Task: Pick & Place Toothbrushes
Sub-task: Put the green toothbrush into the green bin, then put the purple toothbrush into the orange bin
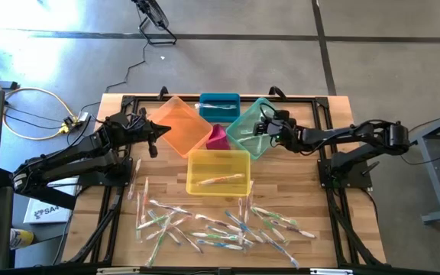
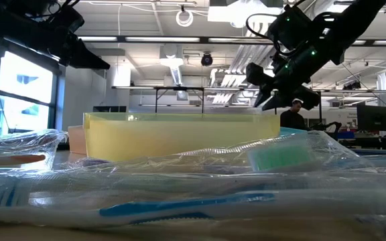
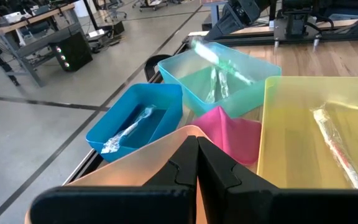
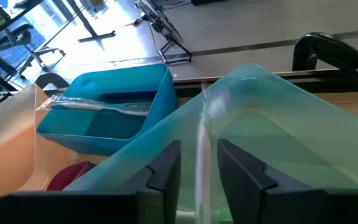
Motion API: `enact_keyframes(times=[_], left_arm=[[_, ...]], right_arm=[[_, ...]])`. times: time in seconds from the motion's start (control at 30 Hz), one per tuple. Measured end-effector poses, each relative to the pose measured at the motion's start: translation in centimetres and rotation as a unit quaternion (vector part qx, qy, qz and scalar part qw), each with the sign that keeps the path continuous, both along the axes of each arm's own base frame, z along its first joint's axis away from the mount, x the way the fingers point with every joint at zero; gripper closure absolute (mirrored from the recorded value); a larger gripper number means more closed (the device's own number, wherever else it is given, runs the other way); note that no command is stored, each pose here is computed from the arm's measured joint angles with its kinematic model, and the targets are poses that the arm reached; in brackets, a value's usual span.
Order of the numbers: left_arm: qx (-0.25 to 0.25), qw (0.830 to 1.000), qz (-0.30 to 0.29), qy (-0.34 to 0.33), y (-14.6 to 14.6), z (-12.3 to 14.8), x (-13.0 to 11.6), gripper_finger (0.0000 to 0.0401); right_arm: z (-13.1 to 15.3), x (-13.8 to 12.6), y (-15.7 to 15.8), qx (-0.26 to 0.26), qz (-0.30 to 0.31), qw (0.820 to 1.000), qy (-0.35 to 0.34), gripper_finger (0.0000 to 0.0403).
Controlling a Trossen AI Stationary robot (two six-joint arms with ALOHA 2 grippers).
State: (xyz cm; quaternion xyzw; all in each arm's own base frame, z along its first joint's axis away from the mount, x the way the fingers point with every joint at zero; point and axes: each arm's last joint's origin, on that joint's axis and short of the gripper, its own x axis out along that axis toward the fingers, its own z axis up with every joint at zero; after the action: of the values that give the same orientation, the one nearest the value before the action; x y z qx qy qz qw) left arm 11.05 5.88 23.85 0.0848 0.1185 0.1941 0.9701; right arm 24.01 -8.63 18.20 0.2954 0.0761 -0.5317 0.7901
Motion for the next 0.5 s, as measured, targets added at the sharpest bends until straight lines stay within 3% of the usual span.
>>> enact_keyframes(times=[0.23, 0.5], left_arm=[[0.0, 1.0, 0.0, 0.0, 0.0, 0.0, 0.0, 0.0401], [0.0, 1.0, 0.0, 0.0, 0.0, 0.0, 0.0, 0.0401]], right_arm=[[-0.01, 0.0, 0.0, -0.001, 0.001, 1.0, 0.002, 0.0252], [-0.01, 0.04, 0.1, -0.004, 0.011, 1.0, 0.011, 0.0248]])
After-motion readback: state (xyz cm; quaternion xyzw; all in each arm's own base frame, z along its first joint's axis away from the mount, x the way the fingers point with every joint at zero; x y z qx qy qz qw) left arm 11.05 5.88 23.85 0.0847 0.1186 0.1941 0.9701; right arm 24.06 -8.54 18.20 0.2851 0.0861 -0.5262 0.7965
